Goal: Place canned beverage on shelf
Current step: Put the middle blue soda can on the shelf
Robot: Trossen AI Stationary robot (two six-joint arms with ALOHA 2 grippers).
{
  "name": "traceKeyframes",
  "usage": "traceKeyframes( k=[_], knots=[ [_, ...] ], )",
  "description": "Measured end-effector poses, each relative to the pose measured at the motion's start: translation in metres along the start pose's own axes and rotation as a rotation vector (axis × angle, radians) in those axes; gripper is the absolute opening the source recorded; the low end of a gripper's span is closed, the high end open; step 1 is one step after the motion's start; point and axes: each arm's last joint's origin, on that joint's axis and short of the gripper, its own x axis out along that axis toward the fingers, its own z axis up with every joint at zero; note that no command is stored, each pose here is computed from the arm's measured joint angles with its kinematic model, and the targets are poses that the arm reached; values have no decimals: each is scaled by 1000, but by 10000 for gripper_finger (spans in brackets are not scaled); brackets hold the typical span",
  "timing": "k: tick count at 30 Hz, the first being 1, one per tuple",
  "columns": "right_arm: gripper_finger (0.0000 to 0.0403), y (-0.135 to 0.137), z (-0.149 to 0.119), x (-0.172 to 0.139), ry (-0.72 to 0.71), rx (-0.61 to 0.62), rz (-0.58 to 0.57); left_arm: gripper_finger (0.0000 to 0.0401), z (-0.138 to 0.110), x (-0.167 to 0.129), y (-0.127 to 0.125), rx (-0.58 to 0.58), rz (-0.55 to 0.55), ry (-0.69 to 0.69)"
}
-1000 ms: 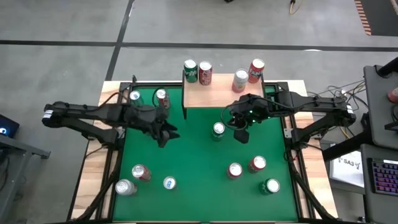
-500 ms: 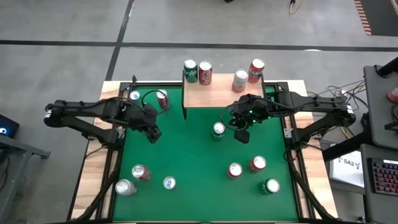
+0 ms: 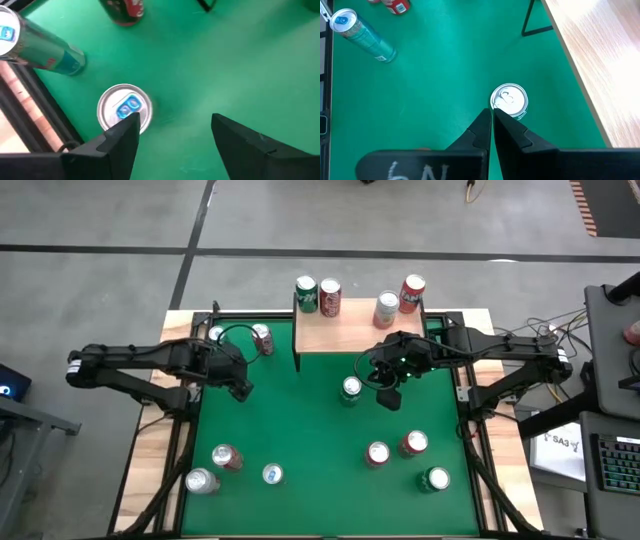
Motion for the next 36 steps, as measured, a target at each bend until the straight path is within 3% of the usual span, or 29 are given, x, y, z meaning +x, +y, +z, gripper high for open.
traceKeyframes(
  k=[12, 26, 36],
  knots=[
    [11, 0, 0, 0, 1, 0, 1, 318, 1, 9, 7, 7, 73, -1],
    [11, 0, 0, 0, 1, 0, 1, 314, -10, 33, 13, -6, 171, 15],
    [11, 0, 0, 0, 1, 0, 1, 314, -16, 52, 11, -15, 174, 1]
  ],
)
